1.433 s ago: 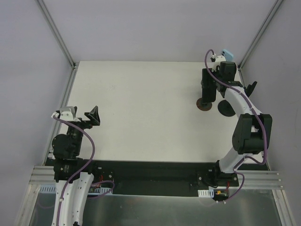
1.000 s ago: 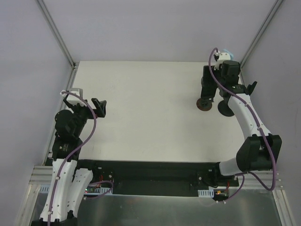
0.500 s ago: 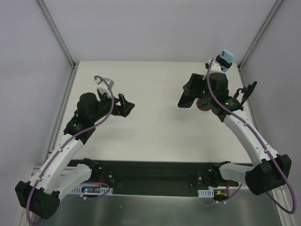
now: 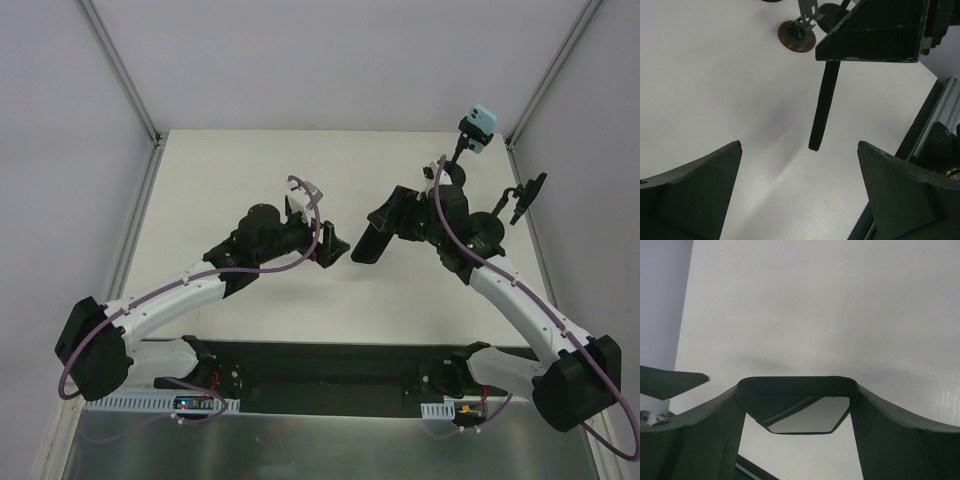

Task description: Remove the phone from the phone stand

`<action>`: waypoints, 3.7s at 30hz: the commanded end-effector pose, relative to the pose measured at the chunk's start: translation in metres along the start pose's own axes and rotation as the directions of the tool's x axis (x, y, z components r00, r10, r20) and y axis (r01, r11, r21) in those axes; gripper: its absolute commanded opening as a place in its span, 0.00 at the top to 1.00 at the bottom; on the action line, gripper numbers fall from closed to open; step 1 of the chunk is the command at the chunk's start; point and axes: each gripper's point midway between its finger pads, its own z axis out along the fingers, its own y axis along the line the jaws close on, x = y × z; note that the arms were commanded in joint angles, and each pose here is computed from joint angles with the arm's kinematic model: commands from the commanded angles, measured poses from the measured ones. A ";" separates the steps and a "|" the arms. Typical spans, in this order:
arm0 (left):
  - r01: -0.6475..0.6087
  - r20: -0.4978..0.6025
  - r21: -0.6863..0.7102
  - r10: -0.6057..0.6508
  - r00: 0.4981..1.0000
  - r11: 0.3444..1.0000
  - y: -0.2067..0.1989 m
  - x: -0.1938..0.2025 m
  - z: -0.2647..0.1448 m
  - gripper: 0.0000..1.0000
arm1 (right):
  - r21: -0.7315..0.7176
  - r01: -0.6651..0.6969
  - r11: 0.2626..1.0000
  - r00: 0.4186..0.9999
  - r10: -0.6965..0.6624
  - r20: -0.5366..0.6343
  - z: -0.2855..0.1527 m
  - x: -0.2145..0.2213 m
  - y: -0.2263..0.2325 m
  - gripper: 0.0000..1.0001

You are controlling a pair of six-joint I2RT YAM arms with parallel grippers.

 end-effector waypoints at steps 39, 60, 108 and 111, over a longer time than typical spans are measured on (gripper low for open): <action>-0.082 -0.124 0.047 0.087 0.988 0.996 -0.027 0.058 0.053 0.58 | -0.302 -0.079 0.950 0.992 0.105 0.068 -0.024 -0.019 0.062 0.91; 0.040 -0.114 -0.099 -0.051 0.992 0.994 0.010 0.061 0.029 1.00 | -0.270 -0.011 0.963 0.988 0.053 0.148 -0.030 -0.022 0.050 0.04; 0.532 -0.287 -0.618 -0.796 0.533 0.579 0.276 0.115 -0.088 0.81 | -0.097 0.135 0.986 0.967 -0.110 0.228 -0.020 -0.003 0.004 0.04; 0.520 -0.297 -0.631 -0.798 0.524 0.576 0.280 0.117 -0.090 0.80 | -0.099 0.135 0.986 0.967 -0.110 0.229 -0.021 -0.003 0.005 0.04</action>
